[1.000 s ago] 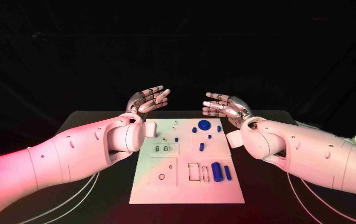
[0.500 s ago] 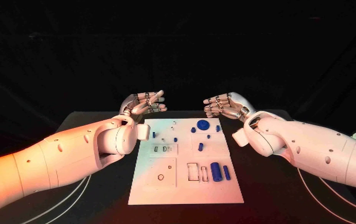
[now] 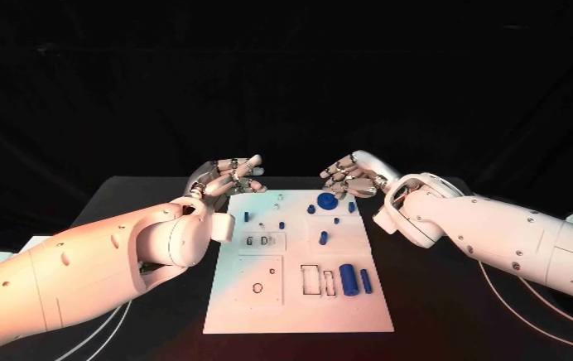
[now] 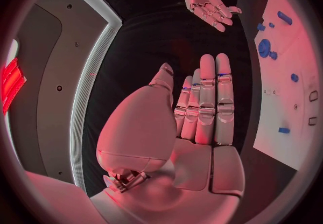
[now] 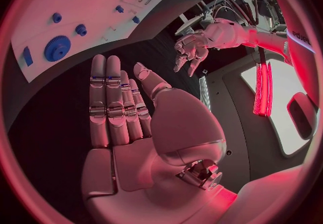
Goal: Assemble the parts on the task board
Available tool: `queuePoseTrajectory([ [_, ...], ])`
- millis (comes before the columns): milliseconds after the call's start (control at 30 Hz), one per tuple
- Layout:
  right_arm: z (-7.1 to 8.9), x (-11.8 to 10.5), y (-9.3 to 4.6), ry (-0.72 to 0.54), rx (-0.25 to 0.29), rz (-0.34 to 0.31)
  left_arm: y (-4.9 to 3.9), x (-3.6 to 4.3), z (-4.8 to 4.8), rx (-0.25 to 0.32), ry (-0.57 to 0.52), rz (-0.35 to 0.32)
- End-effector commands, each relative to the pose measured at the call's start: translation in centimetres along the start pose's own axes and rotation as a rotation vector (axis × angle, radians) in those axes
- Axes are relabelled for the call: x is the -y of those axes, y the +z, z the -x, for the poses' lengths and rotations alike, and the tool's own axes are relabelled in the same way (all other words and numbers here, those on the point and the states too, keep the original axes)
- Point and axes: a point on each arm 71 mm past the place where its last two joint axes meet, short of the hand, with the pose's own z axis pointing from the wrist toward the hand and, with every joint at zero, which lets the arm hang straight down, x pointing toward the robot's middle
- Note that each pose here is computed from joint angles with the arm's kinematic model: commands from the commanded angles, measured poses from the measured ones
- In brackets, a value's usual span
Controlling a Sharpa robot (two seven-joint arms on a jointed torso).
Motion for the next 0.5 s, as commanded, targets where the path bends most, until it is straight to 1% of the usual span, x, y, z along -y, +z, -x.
queuePoseTrajectory([
  [33,-0.1,-0.1,0.3,-0.161,-0.017,-0.02,-0.2,0.16,-0.58,-0.038,-0.022,0.007],
  [267,-0.2,-0.7,1.2,-0.306,-0.066,-0.024,-0.86,0.42,-1.08,-0.061,-0.044,0.015],
  [500,-0.3,-1.2,2.2,-0.465,-0.126,-0.036,-1.64,0.73,-1.77,-0.091,-0.065,0.023],
])
